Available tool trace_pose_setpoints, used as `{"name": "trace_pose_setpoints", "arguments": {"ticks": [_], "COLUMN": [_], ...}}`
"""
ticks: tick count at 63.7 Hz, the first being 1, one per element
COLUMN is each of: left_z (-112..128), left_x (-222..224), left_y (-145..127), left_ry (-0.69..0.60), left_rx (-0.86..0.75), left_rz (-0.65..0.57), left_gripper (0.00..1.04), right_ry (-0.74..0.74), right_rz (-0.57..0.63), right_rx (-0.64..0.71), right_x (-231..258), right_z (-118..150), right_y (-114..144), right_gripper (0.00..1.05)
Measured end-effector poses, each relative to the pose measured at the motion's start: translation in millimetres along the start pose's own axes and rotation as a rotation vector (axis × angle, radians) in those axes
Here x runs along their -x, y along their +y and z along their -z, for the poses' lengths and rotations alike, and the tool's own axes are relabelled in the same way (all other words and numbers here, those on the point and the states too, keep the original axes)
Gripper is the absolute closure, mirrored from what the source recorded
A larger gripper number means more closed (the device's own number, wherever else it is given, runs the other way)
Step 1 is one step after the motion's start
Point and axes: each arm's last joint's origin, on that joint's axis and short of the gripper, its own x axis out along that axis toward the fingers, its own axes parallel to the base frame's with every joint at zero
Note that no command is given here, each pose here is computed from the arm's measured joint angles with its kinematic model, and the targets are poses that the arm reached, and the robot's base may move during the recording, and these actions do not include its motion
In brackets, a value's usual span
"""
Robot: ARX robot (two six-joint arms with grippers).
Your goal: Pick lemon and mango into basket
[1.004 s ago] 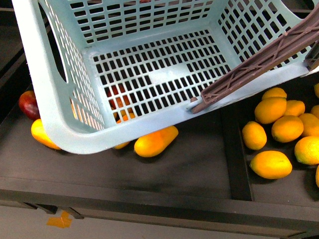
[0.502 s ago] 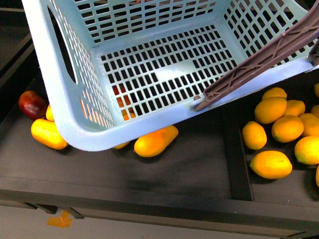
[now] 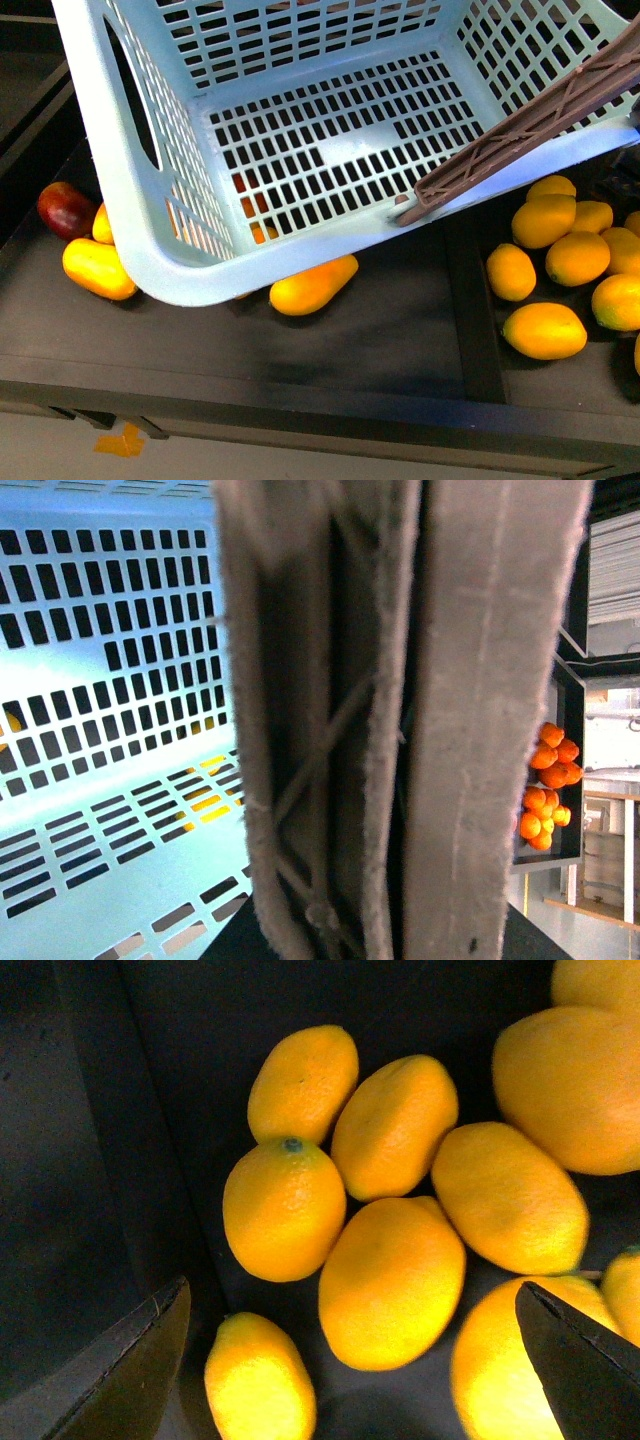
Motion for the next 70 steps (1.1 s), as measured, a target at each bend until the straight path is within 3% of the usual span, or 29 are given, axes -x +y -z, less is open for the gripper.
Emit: {"name": "trace_pose_setpoints", "arguments": {"ticks": [18, 51, 70], "left_z": [0.2, 0.0, 0.1], "left_x": [0.0, -0.2, -0.3], "left_y": [-0.2, 0.1, 0.0], "left_ry": [0.003, 0.0, 0.001], "left_rx": [0.0, 0.0, 0.0], "left_rz": [0.002, 0.0, 0.0], "left_gripper": [0.88, 0.88, 0.88], "right_ry": [0.103, 0.133, 0.116], "right_rz": [0.062, 0.11, 0.136], "right_rx": [-0.11, -0.186, -0.19], "right_x": [-34.0, -45.5, -66.6], "right_z": [27.7, 37.9, 27.2], "right_y": [12.6, 12.2, 16.9], "right_gripper": [0.09, 0.09, 0.09]}}
